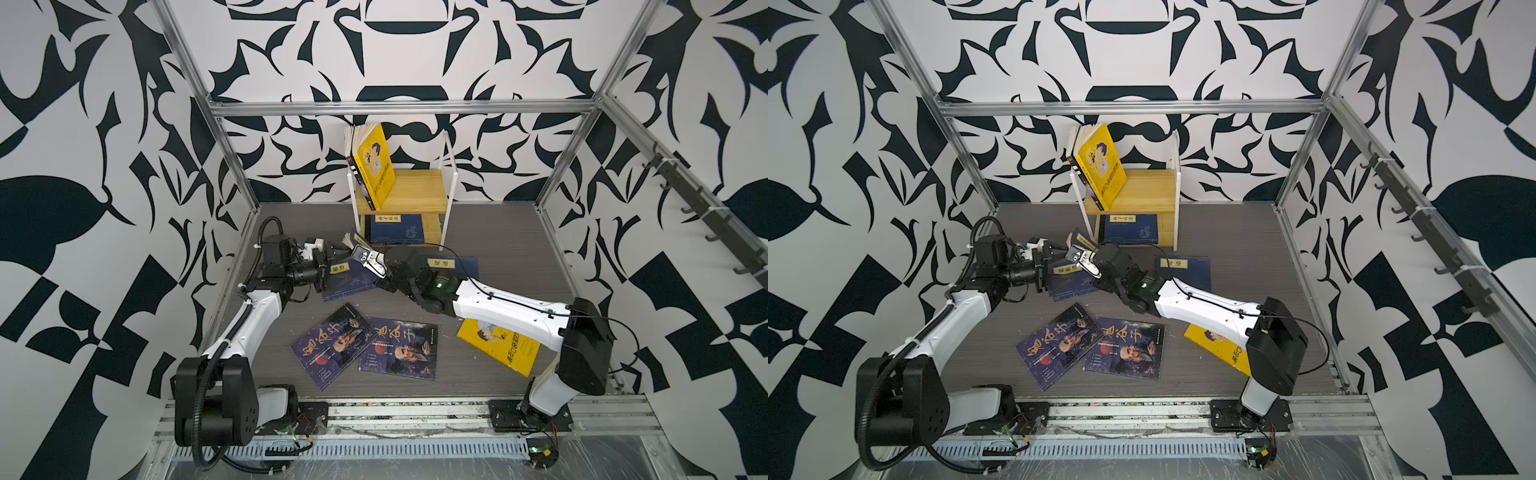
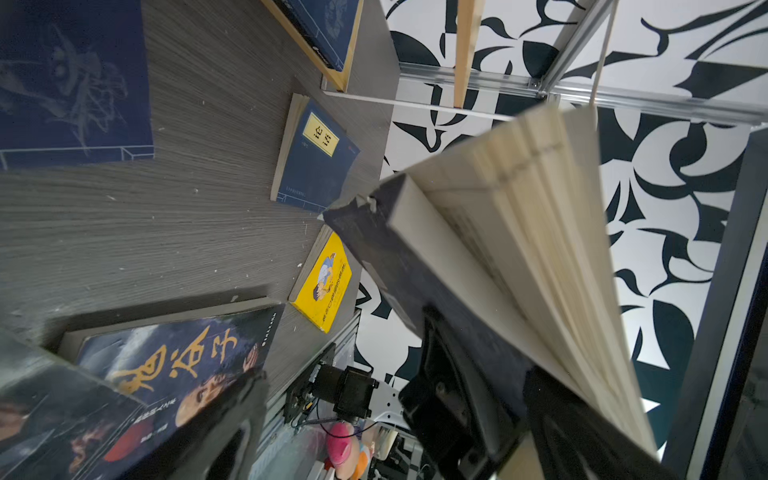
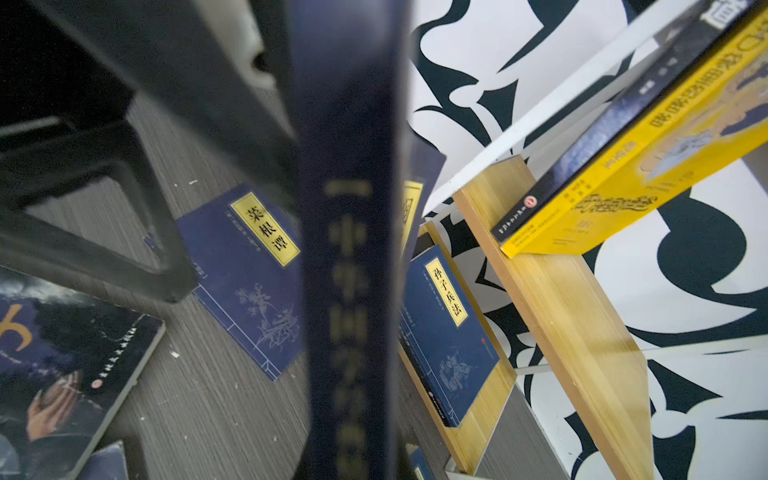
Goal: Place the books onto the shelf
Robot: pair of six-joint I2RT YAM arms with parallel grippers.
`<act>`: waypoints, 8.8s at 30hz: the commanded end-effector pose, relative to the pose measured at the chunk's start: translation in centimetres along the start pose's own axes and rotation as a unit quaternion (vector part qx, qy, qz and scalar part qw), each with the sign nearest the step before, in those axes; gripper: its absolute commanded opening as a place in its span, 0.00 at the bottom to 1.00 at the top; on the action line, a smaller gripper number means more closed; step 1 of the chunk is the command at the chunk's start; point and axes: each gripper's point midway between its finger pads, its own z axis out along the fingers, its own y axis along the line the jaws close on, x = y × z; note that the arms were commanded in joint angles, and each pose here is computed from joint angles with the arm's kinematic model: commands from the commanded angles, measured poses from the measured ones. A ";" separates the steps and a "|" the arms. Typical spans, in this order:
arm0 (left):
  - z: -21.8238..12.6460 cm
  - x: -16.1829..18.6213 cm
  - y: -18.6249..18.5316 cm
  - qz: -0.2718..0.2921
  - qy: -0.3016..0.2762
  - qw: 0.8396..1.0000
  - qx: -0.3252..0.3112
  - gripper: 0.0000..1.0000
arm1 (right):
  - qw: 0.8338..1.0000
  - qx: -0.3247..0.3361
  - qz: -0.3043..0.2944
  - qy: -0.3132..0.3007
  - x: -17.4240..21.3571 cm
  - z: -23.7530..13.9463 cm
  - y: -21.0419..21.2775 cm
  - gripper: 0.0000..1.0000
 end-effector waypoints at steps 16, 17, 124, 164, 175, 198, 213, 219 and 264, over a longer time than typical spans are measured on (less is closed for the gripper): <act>-1.4 -3.6 -0.8 0.004 -0.071 0.997 0.003 0.86 | 0.990 -0.113 -0.015 -0.087 -2.9 -1.9 5.8 0.00; -1.4 -3.6 -0.9 0.005 -0.070 0.998 0.003 0.82 | 0.989 -0.116 -0.020 -0.086 -2.9 -1.9 6.1 0.00; -9.8 -6.1 2.1 0.168 -0.211 0.943 -0.194 0.99 | 0.942 -0.116 -0.255 0.184 15.4 14.9 -8.2 0.46; -9.7 -6.1 1.8 0.161 -0.211 0.947 -0.182 0.99 | 0.954 -0.148 -0.212 0.151 13.4 14.8 -9.8 0.67; -9.6 -6.4 2.0 0.154 -0.211 0.948 -0.182 0.99 | 0.962 -0.123 -0.202 0.138 13.5 16.0 -11.5 0.53; -10.1 -6.7 2.2 0.147 -0.221 0.947 -0.179 0.99 | 0.976 -0.106 -0.158 0.109 12.0 16.7 -12.2 0.52; -10.2 -7.4 2.1 0.220 -0.206 0.932 -0.204 1.00 | 0.993 -0.110 -0.009 0.045 6.0 10.4 -9.9 0.55; -10.8 -8.7 2.9 0.212 -0.218 0.923 -0.237 1.00 | 0.985 -0.079 0.151 0.036 4.4 6.7 -7.8 0.56; -3.7 -12.8 17.6 -0.065 -0.072 0.957 -0.272 0.82 | 0.764 -0.091 0.636 0.064 12.7 17.2 5.6 0.54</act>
